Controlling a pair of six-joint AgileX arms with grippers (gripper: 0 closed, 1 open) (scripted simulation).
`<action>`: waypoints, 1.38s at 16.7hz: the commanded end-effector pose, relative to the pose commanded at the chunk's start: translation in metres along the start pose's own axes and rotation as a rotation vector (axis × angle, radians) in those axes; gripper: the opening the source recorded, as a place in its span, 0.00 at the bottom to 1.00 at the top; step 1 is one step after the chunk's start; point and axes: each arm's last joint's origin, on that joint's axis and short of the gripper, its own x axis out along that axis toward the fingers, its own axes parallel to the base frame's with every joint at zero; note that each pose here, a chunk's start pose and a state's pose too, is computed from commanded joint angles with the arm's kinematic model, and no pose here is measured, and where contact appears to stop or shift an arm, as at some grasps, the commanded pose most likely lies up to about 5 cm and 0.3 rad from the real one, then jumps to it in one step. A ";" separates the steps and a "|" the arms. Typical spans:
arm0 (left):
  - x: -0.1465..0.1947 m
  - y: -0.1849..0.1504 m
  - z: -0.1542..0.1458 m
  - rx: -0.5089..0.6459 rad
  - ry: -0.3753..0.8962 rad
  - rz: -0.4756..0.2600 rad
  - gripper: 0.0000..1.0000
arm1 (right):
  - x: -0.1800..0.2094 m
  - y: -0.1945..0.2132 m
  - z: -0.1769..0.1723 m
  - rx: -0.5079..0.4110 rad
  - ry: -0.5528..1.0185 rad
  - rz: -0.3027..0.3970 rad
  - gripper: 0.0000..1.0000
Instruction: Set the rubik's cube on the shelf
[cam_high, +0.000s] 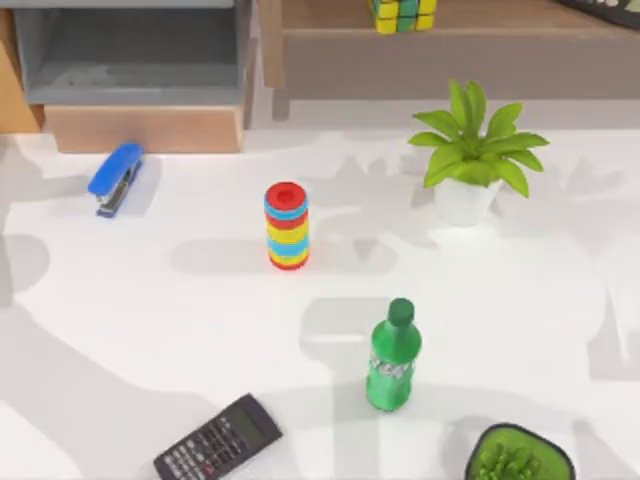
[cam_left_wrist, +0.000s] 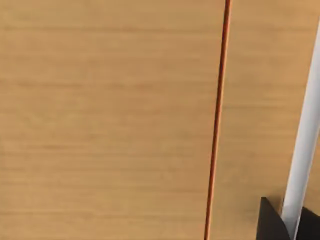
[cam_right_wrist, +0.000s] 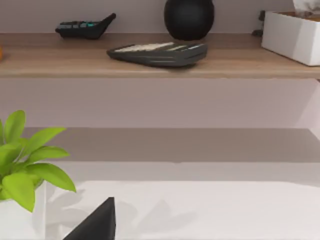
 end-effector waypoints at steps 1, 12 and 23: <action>0.003 0.000 0.001 -0.003 -0.002 -0.001 0.00 | 0.000 0.000 0.000 0.000 0.000 0.000 1.00; 0.004 0.001 0.001 -0.003 -0.002 -0.001 0.53 | 0.000 0.000 0.000 0.000 0.000 0.000 1.00; 0.004 0.001 0.001 -0.003 -0.002 -0.001 1.00 | 0.000 0.000 0.000 0.000 0.000 0.000 1.00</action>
